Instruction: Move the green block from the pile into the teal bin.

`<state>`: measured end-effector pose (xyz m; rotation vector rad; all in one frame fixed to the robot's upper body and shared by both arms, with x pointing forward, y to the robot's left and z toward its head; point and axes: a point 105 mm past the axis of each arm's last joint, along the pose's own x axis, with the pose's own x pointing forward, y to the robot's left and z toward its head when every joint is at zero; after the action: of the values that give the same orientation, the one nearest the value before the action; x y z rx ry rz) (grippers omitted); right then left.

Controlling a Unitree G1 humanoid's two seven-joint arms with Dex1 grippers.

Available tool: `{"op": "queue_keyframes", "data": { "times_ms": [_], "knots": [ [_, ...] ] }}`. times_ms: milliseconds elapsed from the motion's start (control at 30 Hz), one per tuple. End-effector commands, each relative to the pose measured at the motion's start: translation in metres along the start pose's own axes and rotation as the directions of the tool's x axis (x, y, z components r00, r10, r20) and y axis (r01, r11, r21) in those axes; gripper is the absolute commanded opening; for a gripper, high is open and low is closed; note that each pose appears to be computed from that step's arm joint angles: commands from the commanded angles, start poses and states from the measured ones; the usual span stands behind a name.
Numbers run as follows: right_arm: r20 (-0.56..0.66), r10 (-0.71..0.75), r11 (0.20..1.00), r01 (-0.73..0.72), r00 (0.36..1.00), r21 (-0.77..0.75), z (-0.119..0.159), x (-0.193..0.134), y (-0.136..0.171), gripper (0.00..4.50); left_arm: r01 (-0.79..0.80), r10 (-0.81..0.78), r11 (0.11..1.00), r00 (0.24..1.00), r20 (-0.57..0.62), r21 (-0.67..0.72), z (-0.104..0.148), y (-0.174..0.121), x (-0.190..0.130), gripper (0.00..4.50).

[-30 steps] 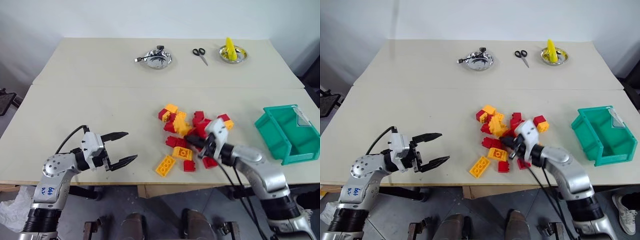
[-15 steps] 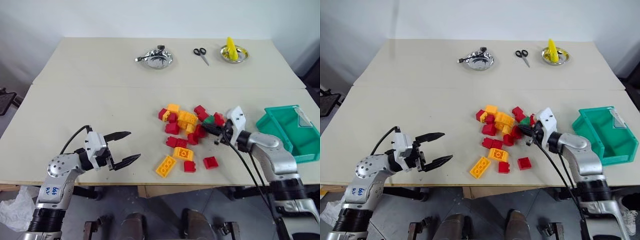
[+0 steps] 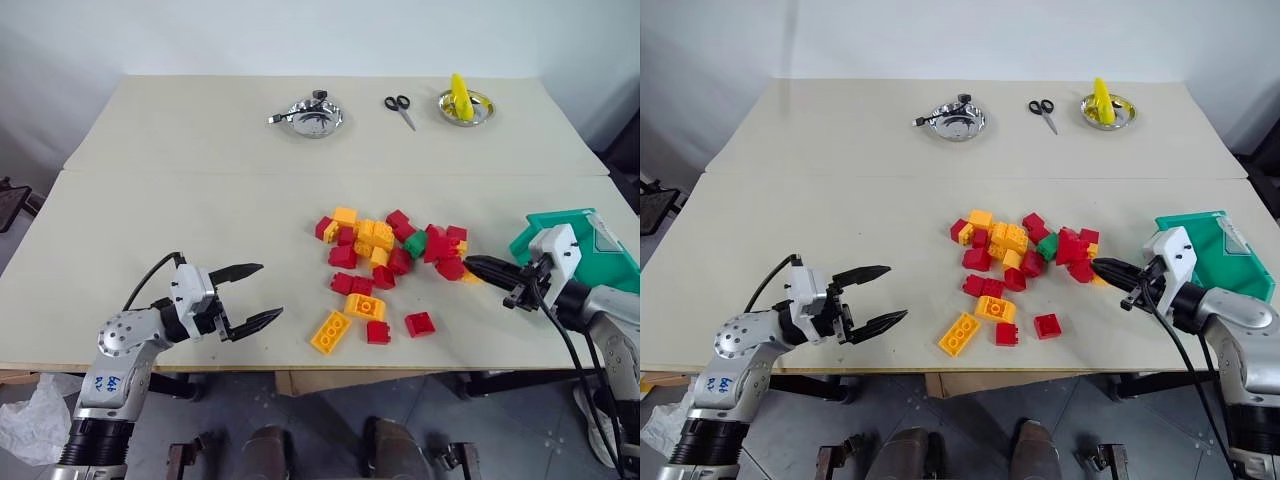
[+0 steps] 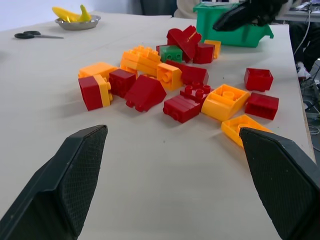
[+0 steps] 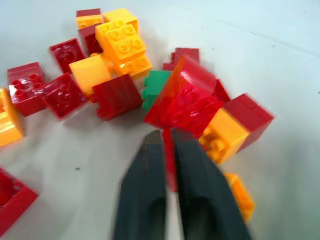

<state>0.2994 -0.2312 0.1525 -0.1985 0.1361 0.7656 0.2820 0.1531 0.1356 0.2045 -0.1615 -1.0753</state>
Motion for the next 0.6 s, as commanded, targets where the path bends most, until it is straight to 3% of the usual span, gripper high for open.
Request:
{"op": "queue_keyframes", "data": {
  "times_ms": [33, 133, 300, 400, 600],
  "knots": [
    [0.022, 0.087, 0.994, -0.086, 0.996, -0.064, 0.027, 0.010, 0.020, 1.92, 0.005, -0.006, 0.999, 1.000, 0.010, 0.031, 0.006, 0.003, 0.002, 4.50],
    [0.050, 0.131, 0.991, -0.130, 0.990, -0.028, 0.041, 0.027, 0.031, 2.99, 0.005, -0.005, 0.999, 1.000, 0.012, 0.034, 0.006, 0.005, 0.004, 4.50],
    [0.068, 0.022, 1.000, -0.023, 0.997, 0.009, 0.040, 0.063, 0.016, 4.49, 0.016, -0.017, 0.999, 1.000, 0.019, 0.036, 0.006, 0.004, 0.009, 4.50],
    [0.050, -0.035, 0.996, 0.031, 0.998, 0.078, 0.026, 0.072, 0.004, 4.13, 0.018, -0.018, 0.999, 1.000, 0.023, 0.036, 0.006, 0.004, 0.011, 4.50],
    [0.000, -0.199, 0.974, 0.198, 0.980, 0.112, 0.010, 0.074, -0.026, 2.13, 0.014, -0.015, 0.999, 1.000, 0.024, 0.033, 0.006, 0.004, 0.011, 4.50]
  ]
}}
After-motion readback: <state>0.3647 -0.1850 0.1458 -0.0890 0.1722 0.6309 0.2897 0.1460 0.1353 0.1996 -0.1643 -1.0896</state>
